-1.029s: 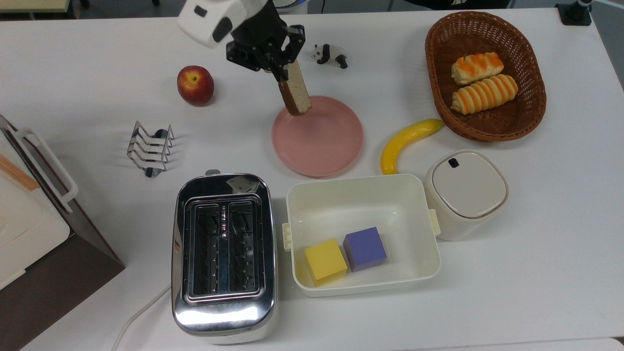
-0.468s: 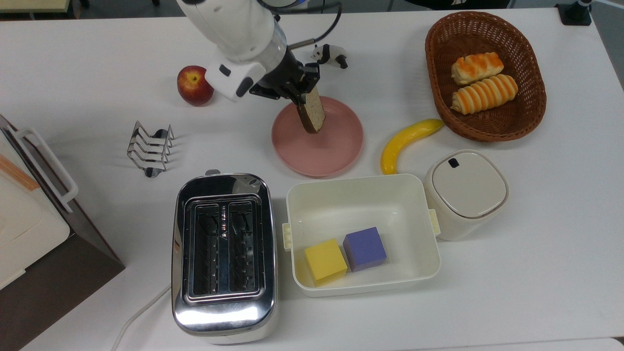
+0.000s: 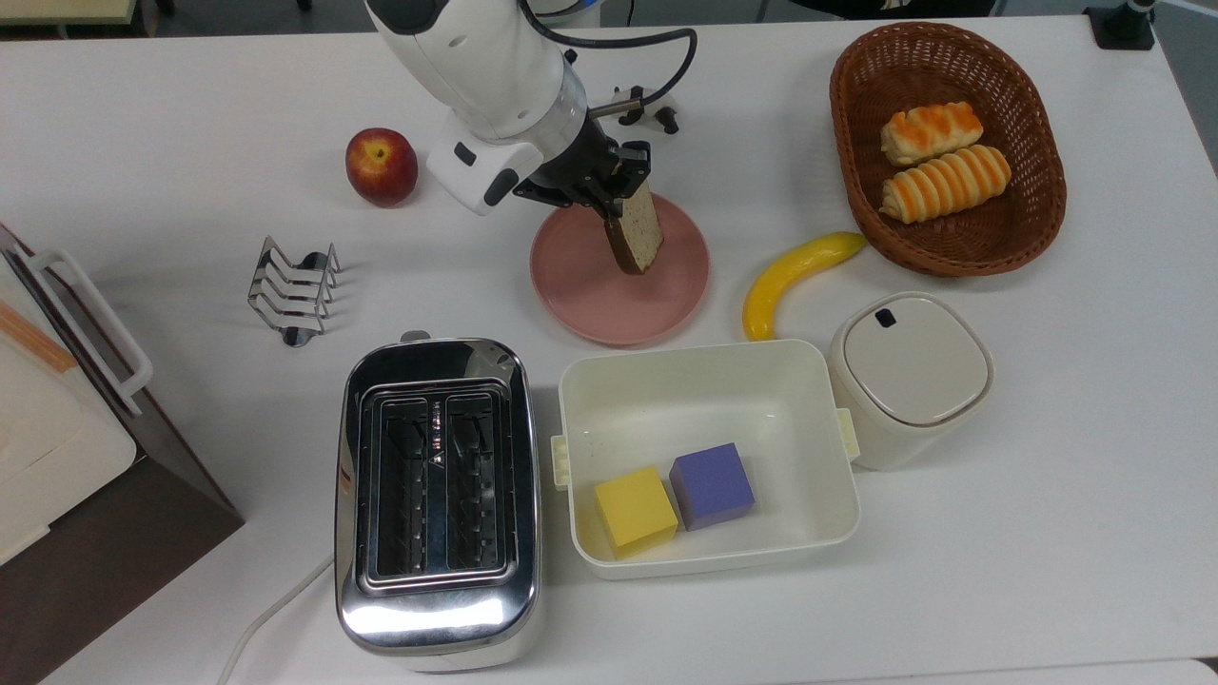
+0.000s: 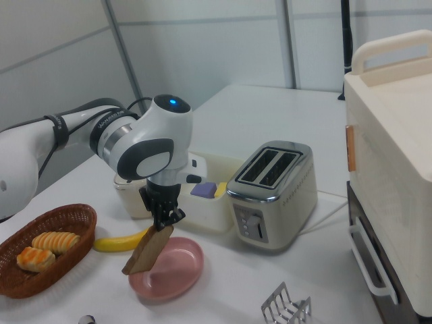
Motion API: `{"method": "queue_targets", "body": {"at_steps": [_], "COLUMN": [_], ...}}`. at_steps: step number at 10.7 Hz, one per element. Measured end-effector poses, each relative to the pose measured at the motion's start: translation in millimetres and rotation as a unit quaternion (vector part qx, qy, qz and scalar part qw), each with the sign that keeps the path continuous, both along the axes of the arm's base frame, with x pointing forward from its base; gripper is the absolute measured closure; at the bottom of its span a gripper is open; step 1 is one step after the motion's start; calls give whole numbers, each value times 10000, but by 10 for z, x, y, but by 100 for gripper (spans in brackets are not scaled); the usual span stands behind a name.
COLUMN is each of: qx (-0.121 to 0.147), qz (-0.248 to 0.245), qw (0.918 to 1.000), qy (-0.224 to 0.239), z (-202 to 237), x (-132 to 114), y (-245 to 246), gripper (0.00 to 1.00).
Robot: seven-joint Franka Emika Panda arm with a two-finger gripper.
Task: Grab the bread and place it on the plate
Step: 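Lower the toast onto the pink plate and open the gripper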
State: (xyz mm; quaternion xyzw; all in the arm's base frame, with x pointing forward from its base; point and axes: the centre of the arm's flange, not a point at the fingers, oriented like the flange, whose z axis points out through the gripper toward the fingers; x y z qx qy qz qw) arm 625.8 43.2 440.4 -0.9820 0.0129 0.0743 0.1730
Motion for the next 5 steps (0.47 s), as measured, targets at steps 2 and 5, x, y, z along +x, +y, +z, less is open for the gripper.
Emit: {"method": "queue_targets", "body": {"at_steps": [2,5], "qx": [103,64], "qz": [-117,-252], "qw": [9998,9996], "qy": [-90,-57], "z": [34,-85], "x": [32,80], "y": [17,145], "gripper": [93,88]}}
